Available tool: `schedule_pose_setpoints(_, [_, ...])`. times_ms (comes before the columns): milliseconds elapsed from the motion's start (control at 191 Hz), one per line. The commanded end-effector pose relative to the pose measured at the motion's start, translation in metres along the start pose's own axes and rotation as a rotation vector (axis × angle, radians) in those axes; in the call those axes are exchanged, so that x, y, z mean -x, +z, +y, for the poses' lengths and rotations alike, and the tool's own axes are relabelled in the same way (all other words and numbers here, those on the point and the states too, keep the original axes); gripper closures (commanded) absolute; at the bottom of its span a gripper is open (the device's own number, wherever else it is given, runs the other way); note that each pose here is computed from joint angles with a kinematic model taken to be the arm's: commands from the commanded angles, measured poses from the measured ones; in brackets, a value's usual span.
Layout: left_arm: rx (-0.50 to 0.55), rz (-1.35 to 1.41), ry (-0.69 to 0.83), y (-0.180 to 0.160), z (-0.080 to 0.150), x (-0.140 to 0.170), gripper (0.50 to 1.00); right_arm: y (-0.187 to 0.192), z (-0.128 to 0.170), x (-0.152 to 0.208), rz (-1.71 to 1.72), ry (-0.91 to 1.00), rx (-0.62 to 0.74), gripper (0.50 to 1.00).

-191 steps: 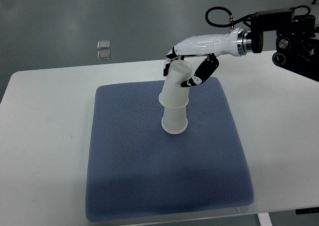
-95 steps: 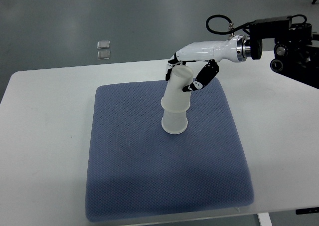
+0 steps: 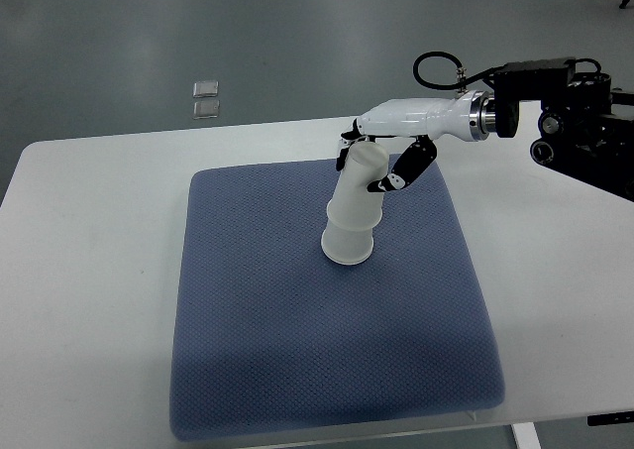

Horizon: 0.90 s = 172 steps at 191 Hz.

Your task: Stack paper cups

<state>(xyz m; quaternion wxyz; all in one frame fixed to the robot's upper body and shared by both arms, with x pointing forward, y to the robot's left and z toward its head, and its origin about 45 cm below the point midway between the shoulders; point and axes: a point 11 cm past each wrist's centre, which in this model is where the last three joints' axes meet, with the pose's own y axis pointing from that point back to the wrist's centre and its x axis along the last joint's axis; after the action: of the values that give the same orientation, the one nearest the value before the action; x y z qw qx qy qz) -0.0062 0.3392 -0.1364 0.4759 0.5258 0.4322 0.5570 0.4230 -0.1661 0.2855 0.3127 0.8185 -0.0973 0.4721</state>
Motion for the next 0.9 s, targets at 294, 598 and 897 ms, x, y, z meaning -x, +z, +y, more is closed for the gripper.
schedule_pose_setpoints(294, [0.0, 0.0, 0.0, 0.0, 0.0, 0.0, 0.5, 0.001, -0.009, 0.018, -0.027, 0.009, -0.004, 0.806])
schedule_pose_setpoints(598, [0.0, 0.0, 0.0, 0.0, 0.0, 0.0, 0.5, 0.002, -0.008, 0.019, -0.047, 0.017, -0.002, 0.587])
schedule_pose_setpoints(897, [0.0, 0.0, 0.0, 0.0, 0.0, 0.0, 0.5, -0.002, -0.007, 0.008, -0.032, 0.02, -0.009, 0.587])
